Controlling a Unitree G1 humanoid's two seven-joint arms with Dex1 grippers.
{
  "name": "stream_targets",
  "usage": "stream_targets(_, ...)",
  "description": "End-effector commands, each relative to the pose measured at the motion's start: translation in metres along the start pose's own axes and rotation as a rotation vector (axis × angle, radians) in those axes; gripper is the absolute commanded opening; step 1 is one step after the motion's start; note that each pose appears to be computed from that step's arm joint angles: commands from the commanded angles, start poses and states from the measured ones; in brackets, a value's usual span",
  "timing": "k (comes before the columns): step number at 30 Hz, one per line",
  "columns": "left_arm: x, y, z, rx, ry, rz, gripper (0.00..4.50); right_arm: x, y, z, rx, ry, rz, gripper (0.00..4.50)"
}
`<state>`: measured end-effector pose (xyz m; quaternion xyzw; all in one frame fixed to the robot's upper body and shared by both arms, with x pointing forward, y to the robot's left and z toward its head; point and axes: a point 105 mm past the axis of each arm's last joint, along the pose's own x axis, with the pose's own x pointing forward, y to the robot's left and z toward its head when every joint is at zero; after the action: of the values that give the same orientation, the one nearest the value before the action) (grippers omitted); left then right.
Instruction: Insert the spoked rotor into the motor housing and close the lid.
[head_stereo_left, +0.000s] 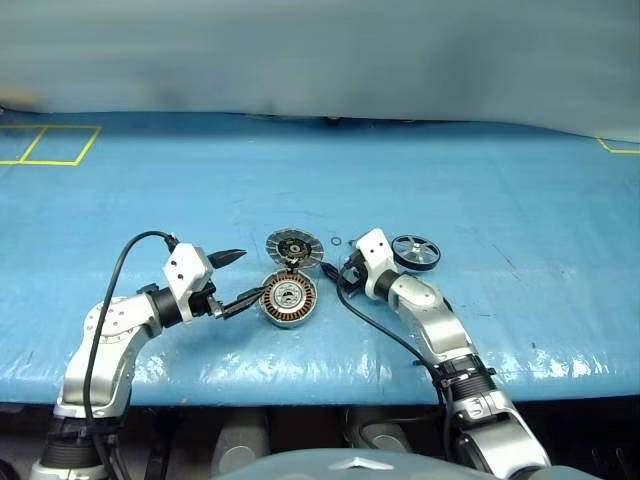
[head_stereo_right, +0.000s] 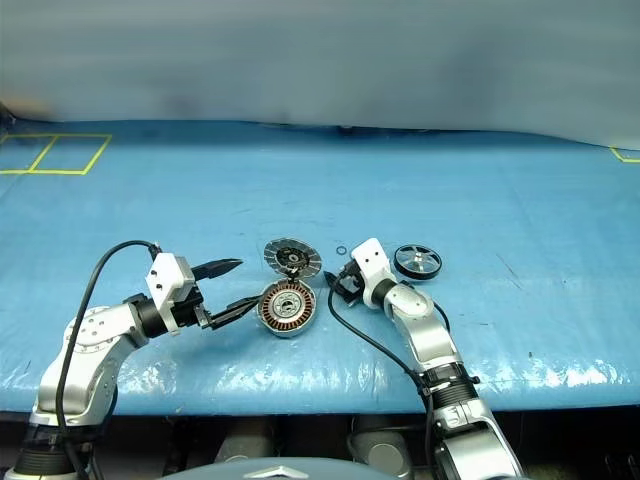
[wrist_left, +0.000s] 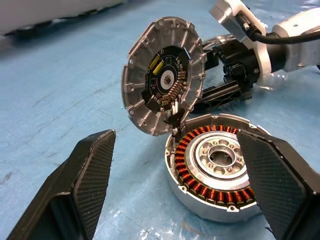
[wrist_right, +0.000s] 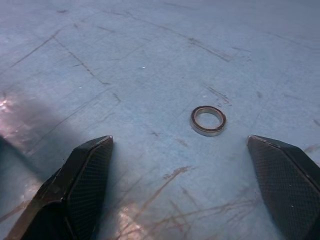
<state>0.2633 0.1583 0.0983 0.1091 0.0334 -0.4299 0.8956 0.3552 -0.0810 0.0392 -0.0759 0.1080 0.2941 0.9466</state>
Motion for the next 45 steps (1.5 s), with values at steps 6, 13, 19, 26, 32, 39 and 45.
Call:
stream_targets(6, 0.004, 0.0, 0.003, 0.014, -0.044, 0.037, 4.1, 0.009, -0.005, 0.002, 0.016, 0.009, -0.068, 4.5)
stream_targets(13, 0.009, 0.0, 0.002, 0.007, -0.052, 0.035, 4.1, 0.015, 0.004, 0.0, 0.067, 0.001, -0.037, 4.5)
stream_targets(19, 0.01, -0.001, 0.001, -0.001, -0.052, 0.033, 4.1, 0.021, 0.006, -0.004, 0.08, 0.009, -0.041, 4.5)
stream_targets(26, 0.007, 0.001, -0.001, -0.005, -0.055, 0.055, 4.13, 0.023, 0.008, -0.01, 0.077, 0.028, -0.036, 2.33)
stream_targets(32, 0.005, -0.001, -0.004, -0.013, -0.059, 0.065, 4.13, 0.018, 0.008, -0.013, 0.048, 0.033, -0.026, 0.64)
stream_targets(39, 0.005, -0.003, -0.006, -0.019, -0.089, 0.078, 4.13, 0.005, 0.008, -0.006, 0.028, -0.025, 0.019, 0.64)
stream_targets(45, 0.001, -0.014, -0.008, -0.121, -0.117, -0.001, 4.13, -0.02, 0.016, 0.013, 0.011, -0.135, 0.129, 0.64)
